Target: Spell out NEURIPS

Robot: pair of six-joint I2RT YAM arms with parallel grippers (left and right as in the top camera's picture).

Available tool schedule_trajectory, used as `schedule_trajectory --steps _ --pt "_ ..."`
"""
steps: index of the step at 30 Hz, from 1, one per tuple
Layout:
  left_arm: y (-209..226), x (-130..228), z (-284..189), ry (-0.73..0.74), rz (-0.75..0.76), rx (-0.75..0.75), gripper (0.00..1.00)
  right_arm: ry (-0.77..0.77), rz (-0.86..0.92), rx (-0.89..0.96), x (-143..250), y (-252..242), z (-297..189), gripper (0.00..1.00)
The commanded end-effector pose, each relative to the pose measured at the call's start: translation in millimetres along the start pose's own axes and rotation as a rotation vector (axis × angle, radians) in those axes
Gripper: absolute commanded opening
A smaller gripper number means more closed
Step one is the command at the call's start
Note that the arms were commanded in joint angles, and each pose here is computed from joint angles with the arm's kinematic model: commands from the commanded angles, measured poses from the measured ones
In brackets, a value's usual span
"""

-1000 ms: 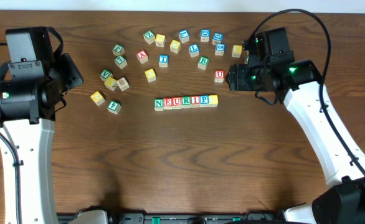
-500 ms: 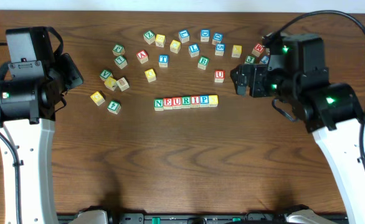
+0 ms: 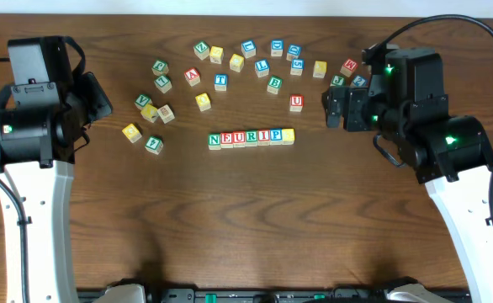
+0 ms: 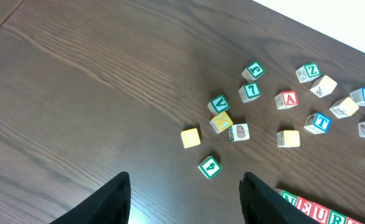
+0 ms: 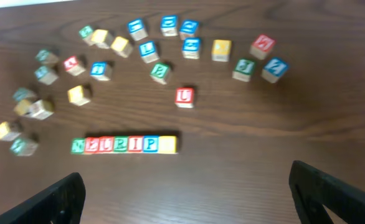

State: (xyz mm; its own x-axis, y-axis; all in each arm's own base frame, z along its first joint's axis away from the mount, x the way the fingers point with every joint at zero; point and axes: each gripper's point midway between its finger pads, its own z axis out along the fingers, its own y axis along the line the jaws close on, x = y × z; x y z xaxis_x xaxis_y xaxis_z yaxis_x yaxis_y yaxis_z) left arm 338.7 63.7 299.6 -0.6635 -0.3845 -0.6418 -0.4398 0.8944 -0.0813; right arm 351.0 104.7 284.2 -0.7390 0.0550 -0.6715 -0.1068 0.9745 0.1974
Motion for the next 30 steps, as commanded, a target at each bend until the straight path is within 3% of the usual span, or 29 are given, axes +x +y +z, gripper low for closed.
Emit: schedule_trajectory --steps 1,10,16,30 --pt "1.7 -3.9 -6.0 -0.018 0.010 0.001 0.56 -0.044 -0.010 0.094 -10.0 -16.1 -5.1 0.99" --pt "1.7 -3.8 -6.0 -0.017 0.010 0.000 0.55 -0.152 -0.015 0.138 -33.1 -36.0 -12.5 0.99" --pt "1.7 -3.8 -6.0 -0.017 0.010 0.001 0.56 -0.315 0.000 0.111 -30.0 -52.1 -23.3 0.99" --pt "1.7 -3.9 -6.0 -0.018 0.010 0.001 0.56 -0.651 0.008 0.087 83.3 -87.9 -38.3 0.99"
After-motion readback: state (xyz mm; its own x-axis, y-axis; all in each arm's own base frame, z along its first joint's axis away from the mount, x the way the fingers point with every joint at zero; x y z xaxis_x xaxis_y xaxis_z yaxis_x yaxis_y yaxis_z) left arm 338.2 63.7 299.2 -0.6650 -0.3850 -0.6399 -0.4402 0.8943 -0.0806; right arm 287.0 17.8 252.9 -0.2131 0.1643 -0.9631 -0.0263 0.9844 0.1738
